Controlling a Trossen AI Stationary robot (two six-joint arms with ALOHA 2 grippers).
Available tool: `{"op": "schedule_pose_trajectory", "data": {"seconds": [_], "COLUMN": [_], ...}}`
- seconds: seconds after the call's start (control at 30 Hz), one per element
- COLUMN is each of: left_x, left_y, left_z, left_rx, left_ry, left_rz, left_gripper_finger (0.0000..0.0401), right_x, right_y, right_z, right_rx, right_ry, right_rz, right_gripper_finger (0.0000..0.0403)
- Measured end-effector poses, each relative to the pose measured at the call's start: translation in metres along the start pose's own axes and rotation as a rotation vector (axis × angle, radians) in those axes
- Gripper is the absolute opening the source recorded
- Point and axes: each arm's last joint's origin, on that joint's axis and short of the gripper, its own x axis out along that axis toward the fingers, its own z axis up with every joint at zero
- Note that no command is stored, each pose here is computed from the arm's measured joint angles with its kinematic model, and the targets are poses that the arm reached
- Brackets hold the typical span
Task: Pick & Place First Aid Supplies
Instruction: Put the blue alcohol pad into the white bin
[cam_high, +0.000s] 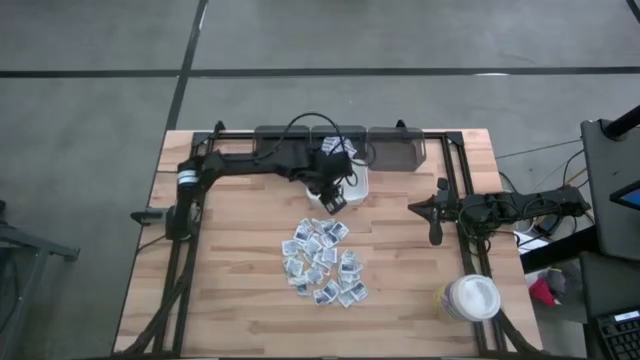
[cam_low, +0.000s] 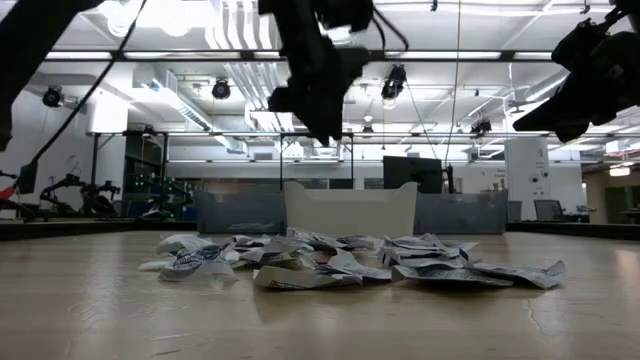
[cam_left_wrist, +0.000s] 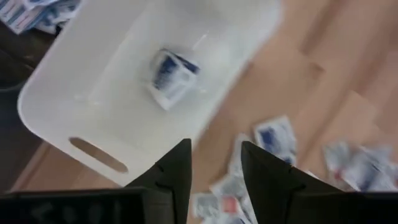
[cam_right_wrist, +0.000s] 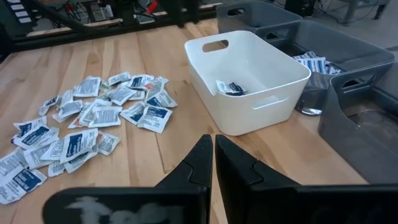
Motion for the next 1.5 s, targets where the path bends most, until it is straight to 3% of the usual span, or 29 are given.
{"op": "schedule_pose_trajectory", "data": {"seconds": [0.1,0.37,0.5,0.8,1.5], "left_x": [-0.008,0.013,0.031,0.051,0.101], "left_y": [-0.017,-0.065,-0.073,-0.075,-0.082], "left_z": [-0.011,-0.042,-0.051,-0.056,-0.066], "left_rx": [0.132,0.727,0.894,0.951,0.965], "left_ry": [-0.004,-0.052,-0.107,-0.168,-0.070], "left_rz": [-0.021,-0.014,0.000,-0.037,-0.139], "left_gripper_finger": [0.0132,0.0131,0.0131,0.0131,0.0110], "right_x": [0.000,0.000,0.000,0.000,0.000], "right_y": [0.000,0.000,0.000,0.000,0.000], "right_z": [0.000,0.000,0.000,0.000,0.000], "right_rx": [0.000,0.000,0.003,0.003,0.003], "right_ry": [0.000,0.000,0.000,0.000,0.000], "right_rz": [0.000,0.000,0.000,0.000,0.001], "right_gripper_finger": [0.0018,0.0018,0.0018,0.0018,0.0018]}}
